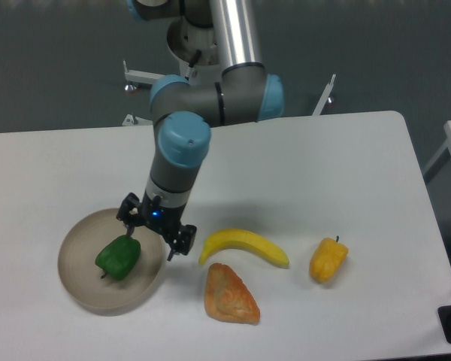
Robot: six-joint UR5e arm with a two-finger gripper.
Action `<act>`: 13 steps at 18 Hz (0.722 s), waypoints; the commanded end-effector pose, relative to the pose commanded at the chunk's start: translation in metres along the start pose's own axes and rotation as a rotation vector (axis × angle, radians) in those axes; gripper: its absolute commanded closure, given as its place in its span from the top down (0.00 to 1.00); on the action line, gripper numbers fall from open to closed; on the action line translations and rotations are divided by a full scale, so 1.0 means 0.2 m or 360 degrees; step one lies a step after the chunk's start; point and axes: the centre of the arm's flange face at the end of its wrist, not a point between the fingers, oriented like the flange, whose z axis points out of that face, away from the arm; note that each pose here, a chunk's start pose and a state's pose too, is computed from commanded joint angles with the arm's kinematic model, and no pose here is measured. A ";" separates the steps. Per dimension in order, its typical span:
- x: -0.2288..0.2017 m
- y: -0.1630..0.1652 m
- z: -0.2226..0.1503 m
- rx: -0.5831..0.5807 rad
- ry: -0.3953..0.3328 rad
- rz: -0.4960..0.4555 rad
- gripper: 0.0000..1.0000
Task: Pick up the green pepper from the plate
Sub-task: 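Move the gripper over the plate above the green bell pepper, then lower the gripper onto the green pepper and close around it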
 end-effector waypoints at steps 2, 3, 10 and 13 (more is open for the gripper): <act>0.05 -0.01 0.03 -0.0009 0.0009 0.0024 1.00; 0.04 -0.01 0.05 -0.0019 0.0016 0.0027 1.00; 0.07 -0.01 0.20 -0.0045 0.0023 0.0049 1.00; 0.10 -0.02 0.23 -0.0059 0.0025 0.0063 1.00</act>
